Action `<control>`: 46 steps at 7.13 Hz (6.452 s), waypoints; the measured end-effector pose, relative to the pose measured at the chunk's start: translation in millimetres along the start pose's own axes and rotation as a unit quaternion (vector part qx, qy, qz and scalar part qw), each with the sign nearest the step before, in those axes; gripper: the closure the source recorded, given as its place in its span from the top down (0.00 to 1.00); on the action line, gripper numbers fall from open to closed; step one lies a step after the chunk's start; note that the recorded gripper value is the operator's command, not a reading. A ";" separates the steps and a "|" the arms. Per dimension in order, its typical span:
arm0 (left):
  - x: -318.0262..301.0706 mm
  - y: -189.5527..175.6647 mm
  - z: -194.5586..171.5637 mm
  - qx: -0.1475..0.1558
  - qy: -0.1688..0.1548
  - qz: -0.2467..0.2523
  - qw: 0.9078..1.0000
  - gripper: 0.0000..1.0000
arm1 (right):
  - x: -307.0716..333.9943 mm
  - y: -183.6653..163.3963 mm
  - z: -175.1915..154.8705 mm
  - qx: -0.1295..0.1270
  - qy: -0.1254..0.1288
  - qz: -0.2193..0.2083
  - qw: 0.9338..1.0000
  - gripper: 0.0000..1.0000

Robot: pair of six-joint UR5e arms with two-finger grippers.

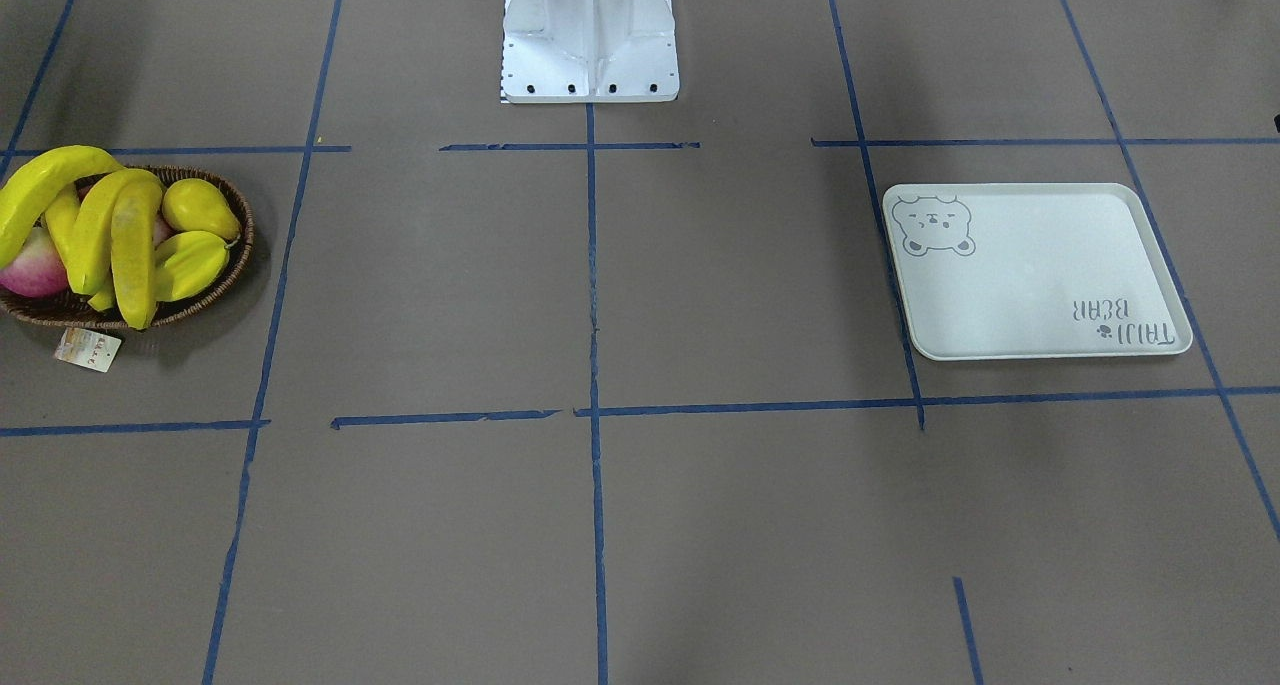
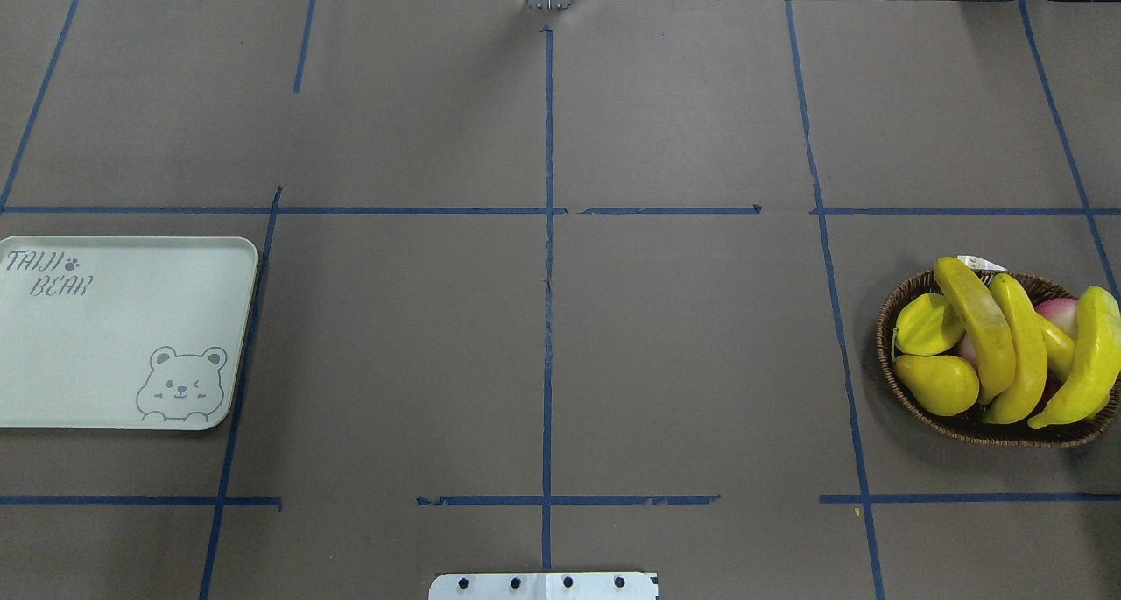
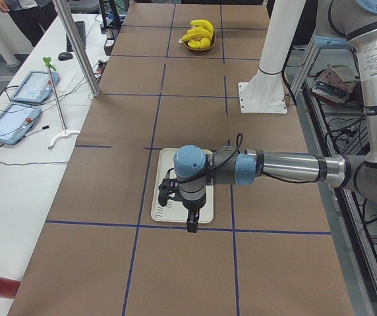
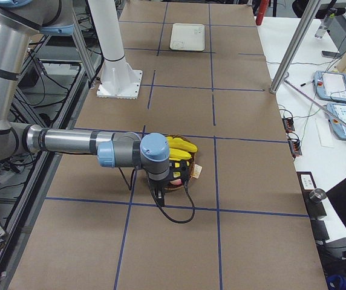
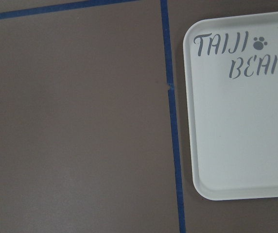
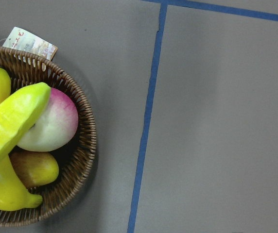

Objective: Transfer all bananas from basket to plate

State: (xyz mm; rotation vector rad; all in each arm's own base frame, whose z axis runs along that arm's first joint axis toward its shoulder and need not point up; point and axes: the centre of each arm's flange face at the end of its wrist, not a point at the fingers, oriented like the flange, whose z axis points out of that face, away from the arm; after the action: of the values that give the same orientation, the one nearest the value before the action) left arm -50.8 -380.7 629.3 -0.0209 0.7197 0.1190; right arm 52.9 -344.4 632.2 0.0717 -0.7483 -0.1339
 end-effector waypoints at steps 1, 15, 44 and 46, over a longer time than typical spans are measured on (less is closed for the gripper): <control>0.2 -0.2 -0.2 0.000 0.000 0.000 1.000 1.00 | -7.4 -2.3 -7.6 0.007 -0.001 0.004 1.000 1.00; 3.8 -1.8 3.2 -0.004 0.000 0.005 1.000 1.00 | -229.8 15.9 52.2 0.101 0.044 0.256 0.960 0.98; 338.5 -139.5 -9.6 0.094 0.146 -0.006 0.985 1.00 | -623.0 8.0 31.4 0.156 -0.327 0.158 0.919 0.05; 438.5 -142.2 -18.8 0.075 0.207 -0.050 0.974 1.00 | -673.9 10.9 42.5 0.163 -0.345 0.157 0.911 0.05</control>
State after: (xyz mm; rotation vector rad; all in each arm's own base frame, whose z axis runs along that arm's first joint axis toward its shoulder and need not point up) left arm 280.3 -478.5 323.2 0.0643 1.1408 -0.0394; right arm -463.5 -235.5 210.9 0.2278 -1.4764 0.2944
